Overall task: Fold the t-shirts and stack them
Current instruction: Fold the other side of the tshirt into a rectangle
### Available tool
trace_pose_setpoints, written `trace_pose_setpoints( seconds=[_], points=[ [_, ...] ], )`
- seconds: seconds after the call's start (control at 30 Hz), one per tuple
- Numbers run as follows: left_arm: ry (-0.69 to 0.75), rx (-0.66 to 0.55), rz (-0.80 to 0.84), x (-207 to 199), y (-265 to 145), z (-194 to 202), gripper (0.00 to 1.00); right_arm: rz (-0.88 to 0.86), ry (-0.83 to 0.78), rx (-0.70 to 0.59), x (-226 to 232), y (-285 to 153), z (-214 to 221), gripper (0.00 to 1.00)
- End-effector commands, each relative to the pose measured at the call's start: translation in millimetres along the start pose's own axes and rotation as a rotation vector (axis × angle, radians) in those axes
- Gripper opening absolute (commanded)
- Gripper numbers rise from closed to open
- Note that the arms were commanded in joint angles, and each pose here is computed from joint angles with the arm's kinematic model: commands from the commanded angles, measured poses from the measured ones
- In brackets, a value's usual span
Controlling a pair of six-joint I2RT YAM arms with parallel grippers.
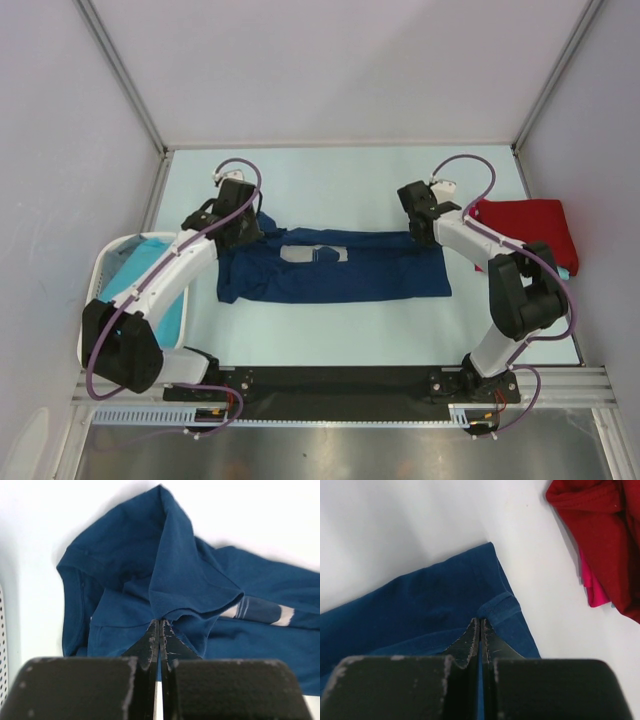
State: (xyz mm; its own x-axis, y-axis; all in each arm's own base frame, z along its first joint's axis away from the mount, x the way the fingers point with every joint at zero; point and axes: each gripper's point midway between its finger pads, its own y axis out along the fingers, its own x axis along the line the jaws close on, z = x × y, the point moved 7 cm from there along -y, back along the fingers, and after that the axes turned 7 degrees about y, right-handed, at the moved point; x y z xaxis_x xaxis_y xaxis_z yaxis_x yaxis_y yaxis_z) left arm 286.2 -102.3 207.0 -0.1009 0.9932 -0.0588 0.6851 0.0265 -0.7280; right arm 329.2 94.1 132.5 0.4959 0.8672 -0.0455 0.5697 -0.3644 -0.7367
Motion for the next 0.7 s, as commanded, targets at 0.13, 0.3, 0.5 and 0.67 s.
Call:
trace_pose_setpoints(
  seconds=[0.13,0.3,0.5,0.67],
  points=[
    [-0.022,-0.021,0.006,4,-11,14,0.00,0.042,0.039,-0.034,-12,5,0,0.00],
    [-0.022,-0.009,0.010,6,-16,24,0.00,0.056,0.042,-0.017,-19,11,7,0.00],
    [-0.018,0.036,0.014,8,-14,42,0.00,0.060,0.044,0.005,-23,17,14,0.00],
    [-0.007,0.089,-0.002,6,-1,54,0.00,0.072,0.034,0.025,-25,23,20,0.00]
  ],
)
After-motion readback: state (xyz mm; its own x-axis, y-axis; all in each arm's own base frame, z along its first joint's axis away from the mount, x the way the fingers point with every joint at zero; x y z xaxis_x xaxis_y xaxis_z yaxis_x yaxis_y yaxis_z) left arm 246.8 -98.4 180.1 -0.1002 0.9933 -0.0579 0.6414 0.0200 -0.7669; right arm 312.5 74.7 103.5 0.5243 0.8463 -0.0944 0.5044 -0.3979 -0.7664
